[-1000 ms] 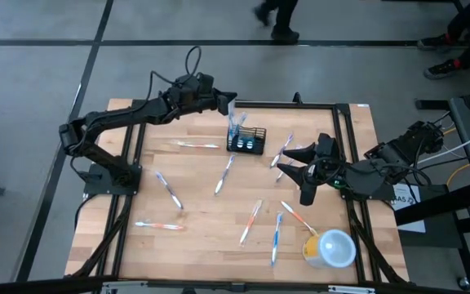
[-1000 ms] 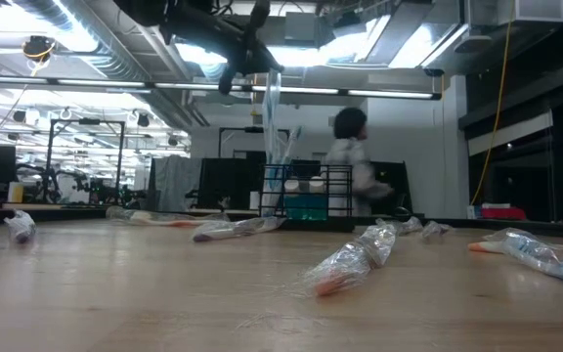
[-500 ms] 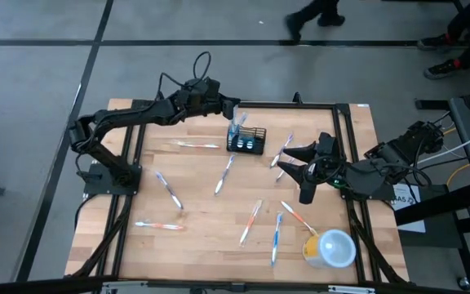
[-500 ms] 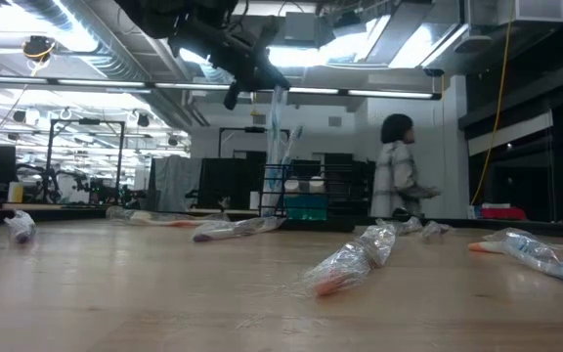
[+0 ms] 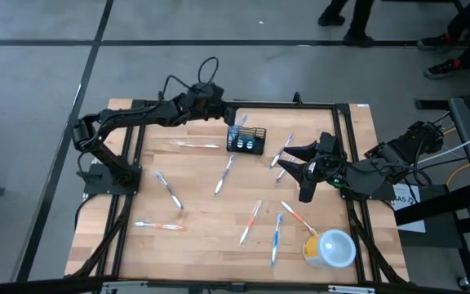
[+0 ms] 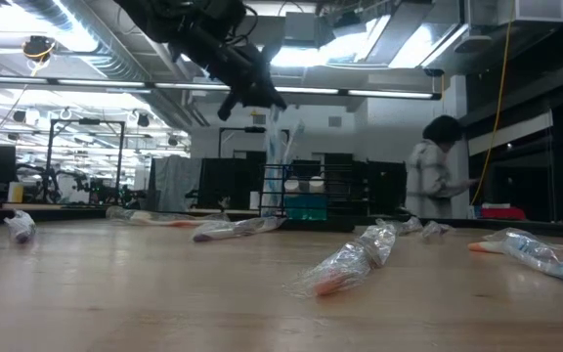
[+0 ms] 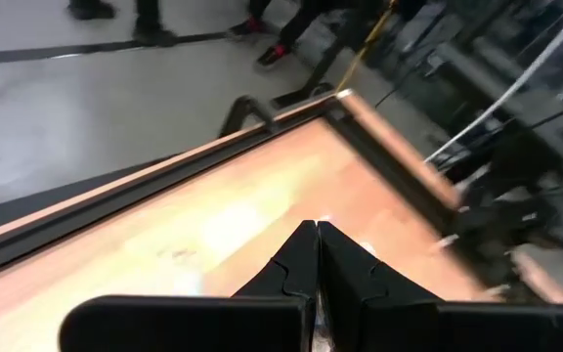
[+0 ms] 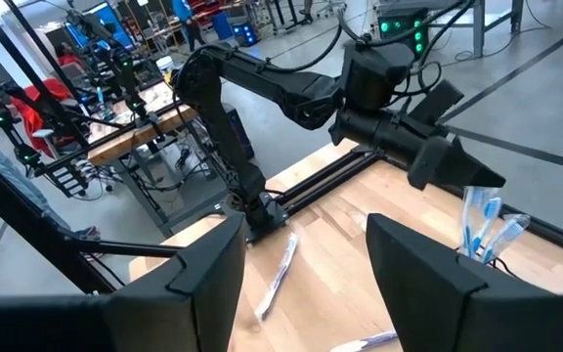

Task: Pick & Place toothbrushing station
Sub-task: Put the top blue toothbrush into the left section of the mesh organizer

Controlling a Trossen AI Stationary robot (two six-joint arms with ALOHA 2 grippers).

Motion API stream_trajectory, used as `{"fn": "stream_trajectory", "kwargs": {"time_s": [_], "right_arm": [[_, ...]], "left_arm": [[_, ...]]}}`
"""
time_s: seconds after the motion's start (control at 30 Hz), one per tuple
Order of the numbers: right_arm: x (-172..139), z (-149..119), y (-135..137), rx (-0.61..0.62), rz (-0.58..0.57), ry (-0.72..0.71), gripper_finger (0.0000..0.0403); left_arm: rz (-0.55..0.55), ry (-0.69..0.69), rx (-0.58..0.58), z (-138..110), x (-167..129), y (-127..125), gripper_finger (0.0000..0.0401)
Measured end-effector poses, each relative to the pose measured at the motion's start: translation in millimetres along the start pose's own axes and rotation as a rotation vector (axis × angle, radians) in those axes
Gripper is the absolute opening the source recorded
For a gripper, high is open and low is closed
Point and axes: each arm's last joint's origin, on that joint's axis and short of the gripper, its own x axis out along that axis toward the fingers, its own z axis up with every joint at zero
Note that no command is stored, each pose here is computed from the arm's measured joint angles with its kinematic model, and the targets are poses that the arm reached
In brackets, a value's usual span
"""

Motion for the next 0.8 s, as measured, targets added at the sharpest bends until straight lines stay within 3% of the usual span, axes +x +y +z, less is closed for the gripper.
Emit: {"fn": "stream_trajectory", "kwargs": {"time_s": [0.17,0.5,0.67,0.8], "right_arm": [[0,1,1,0.008,0.004,-0.005,0.0217],[0,4,3,-0.018,0.019,-0.025,0.0217],[0,4,3,-0.022,0.019,-0.025,0.0217],[0,4,3,-0.039,0.019,-0.025,0.0217]], "left_arm": [[0.055,0.019,0.022,-3,0,3,0.0001],[0.037,0.054,0.011,-17,19,4,0.0013],[-0.009,0.046,-0.005,-14,21,5,0.0078],[0.068,0.113,-0.013,-19,20,15,0.0152]]}}
